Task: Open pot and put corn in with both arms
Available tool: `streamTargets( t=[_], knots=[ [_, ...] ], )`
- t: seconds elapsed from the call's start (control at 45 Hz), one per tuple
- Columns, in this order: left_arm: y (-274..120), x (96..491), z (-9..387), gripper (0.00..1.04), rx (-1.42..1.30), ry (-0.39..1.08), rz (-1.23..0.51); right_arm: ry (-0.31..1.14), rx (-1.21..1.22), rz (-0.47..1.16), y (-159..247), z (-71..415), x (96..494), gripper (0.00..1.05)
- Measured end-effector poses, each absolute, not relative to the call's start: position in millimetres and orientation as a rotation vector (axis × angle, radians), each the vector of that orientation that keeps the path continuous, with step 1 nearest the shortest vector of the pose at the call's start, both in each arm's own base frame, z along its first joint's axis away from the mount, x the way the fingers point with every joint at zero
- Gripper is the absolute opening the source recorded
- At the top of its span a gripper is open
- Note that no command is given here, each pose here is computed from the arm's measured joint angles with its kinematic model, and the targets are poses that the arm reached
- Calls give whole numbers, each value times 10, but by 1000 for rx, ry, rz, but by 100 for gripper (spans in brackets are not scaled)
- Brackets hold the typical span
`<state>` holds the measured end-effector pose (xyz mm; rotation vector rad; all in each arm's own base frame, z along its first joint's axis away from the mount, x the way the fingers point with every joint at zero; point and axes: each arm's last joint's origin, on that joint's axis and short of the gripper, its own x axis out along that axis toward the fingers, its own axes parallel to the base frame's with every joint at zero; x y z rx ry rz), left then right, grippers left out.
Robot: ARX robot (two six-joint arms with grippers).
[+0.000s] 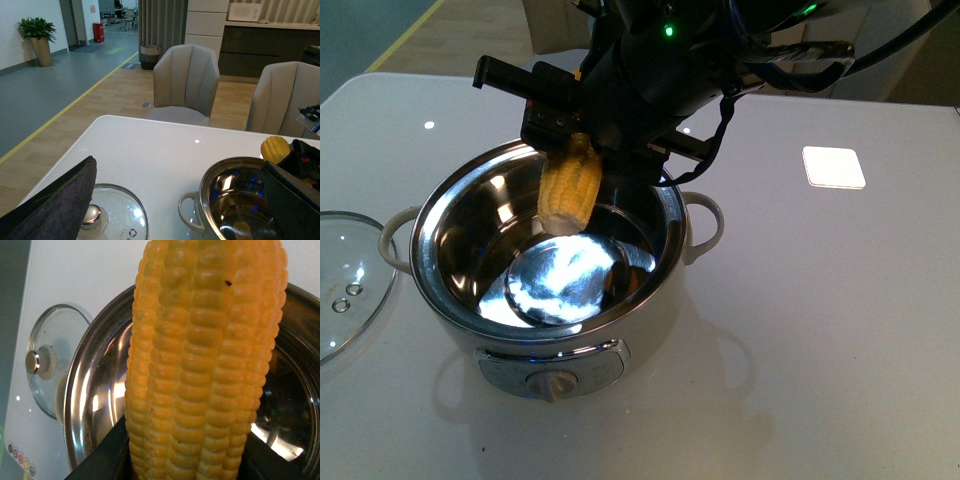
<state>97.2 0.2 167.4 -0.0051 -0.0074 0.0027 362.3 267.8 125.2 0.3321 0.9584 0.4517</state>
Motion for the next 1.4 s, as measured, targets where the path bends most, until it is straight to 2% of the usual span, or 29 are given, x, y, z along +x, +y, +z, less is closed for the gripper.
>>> streamTargets(
  t=[0.156,0.289,0.4,0.489,0.533,0.711,0.844,1.0,1.4],
  knots=[
    [2,972,1674,98,-5,-7,3,993,312,454,2762,1143,3600,38],
    [2,972,1674,98,-5,-7,3,1006,300,464,2827,1114,3568,46],
    [2,972,1674,98,-5,-7,3,1010,296,469,2855,1102,3552,70],
    [2,972,1674,98,-5,-7,3,1013,294,465,2854,1096,3553,83],
    [2,972,1674,98,-5,-7,3,1014,293,463,2853,1094,3552,86],
    [2,972,1674,98,-5,-7,3,994,317,436,2792,1118,3563,89],
    [2,972,1674,98,-5,-7,3,922,370,386,2536,1325,3559,90],
    [2,972,1674,98,-5,-7,3,775,454,351,2103,1787,3484,95],
    [2,972,1674,98,-5,-7,3,603,415,132,1114,2110,2830,96]
  ],
)
